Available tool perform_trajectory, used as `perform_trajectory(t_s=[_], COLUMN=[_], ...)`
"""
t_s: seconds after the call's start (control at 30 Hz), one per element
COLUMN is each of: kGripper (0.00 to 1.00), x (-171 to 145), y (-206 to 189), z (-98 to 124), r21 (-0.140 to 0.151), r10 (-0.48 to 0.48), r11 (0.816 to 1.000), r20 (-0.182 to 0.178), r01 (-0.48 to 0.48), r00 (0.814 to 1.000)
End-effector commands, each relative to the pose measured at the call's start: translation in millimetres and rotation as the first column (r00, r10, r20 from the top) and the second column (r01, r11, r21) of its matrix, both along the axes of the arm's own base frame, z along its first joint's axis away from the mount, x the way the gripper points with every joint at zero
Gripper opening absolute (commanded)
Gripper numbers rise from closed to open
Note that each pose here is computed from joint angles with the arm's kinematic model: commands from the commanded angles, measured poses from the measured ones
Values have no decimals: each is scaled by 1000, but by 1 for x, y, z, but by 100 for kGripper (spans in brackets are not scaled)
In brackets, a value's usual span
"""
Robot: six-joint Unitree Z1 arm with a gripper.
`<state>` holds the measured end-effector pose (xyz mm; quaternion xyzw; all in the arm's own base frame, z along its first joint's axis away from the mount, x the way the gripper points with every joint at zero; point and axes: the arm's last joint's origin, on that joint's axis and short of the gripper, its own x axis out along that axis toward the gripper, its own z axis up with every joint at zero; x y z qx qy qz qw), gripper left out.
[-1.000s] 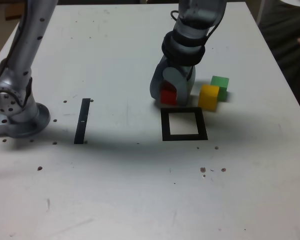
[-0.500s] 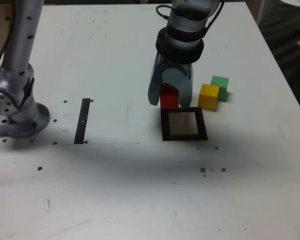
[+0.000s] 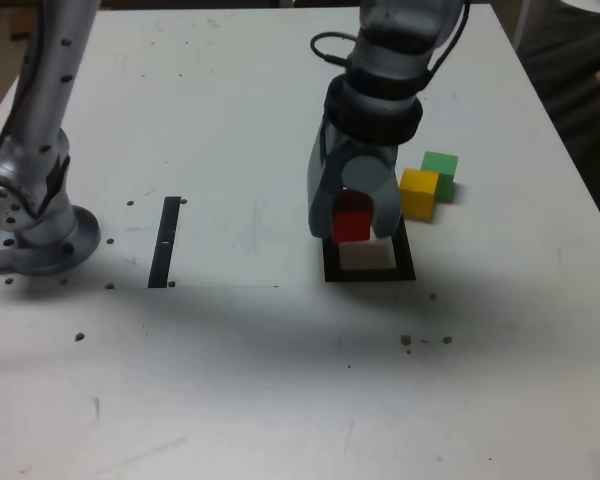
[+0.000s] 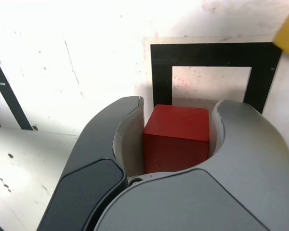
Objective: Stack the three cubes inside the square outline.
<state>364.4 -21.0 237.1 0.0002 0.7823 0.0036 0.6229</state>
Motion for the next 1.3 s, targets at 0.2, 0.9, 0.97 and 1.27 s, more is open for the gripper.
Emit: perform_trajectory(t_s=[0.2,0.9,0.97,1.27], kGripper=[38,99,99,99], x=[11,13,9,-11], y=[-2,0,1,7], z=[-12,-22,-17,18], r21=[-9,0,13,109], r10=[11,4,5,-40], r11=[1000,1000,1000,993], r20=[-21,-32,-26,19], r01=[-11,-4,-5,37], r00=[1000,999,1000,999])
